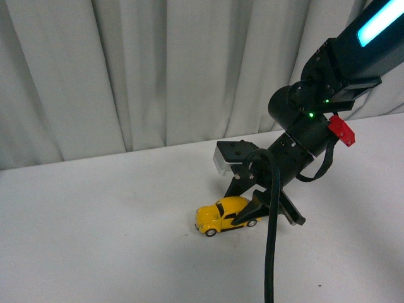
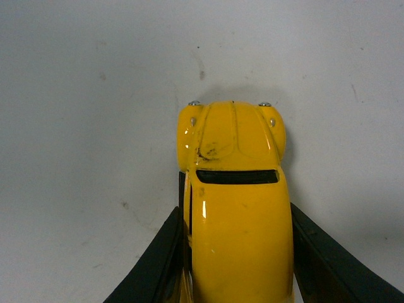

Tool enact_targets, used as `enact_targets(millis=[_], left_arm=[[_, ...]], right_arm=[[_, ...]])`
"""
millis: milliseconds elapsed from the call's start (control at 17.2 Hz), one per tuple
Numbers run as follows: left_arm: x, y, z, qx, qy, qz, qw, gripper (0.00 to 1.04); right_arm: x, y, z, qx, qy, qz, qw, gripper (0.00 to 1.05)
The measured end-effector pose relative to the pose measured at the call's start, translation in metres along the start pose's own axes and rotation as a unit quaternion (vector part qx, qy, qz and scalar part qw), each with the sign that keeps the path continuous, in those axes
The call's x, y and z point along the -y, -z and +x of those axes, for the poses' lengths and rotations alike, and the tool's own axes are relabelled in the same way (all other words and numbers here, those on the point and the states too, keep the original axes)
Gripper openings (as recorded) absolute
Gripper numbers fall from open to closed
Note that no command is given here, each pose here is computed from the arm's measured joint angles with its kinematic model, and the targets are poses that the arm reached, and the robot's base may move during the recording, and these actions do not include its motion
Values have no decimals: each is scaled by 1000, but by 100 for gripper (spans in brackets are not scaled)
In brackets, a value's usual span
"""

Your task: Wind up and store yellow beetle toy

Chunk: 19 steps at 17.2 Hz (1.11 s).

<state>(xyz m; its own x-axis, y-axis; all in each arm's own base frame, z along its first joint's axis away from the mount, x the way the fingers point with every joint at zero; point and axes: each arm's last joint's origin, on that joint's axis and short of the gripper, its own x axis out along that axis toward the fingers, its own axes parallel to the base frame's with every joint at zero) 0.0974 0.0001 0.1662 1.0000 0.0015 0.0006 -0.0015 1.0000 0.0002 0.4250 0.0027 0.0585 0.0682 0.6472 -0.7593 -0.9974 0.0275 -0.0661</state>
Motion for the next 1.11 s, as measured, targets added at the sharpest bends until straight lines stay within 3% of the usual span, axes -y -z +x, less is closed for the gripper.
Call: enact_targets(millis=[466, 1106], left_arm=[[0, 0, 0, 0, 0, 0, 1000, 98], [0, 0, 0, 0, 0, 0, 1000, 98]], right_arm=[[-10, 9, -4, -2, 11, -6, 1000, 42], [-67, 72, -53, -3, 67, 49, 997, 42]])
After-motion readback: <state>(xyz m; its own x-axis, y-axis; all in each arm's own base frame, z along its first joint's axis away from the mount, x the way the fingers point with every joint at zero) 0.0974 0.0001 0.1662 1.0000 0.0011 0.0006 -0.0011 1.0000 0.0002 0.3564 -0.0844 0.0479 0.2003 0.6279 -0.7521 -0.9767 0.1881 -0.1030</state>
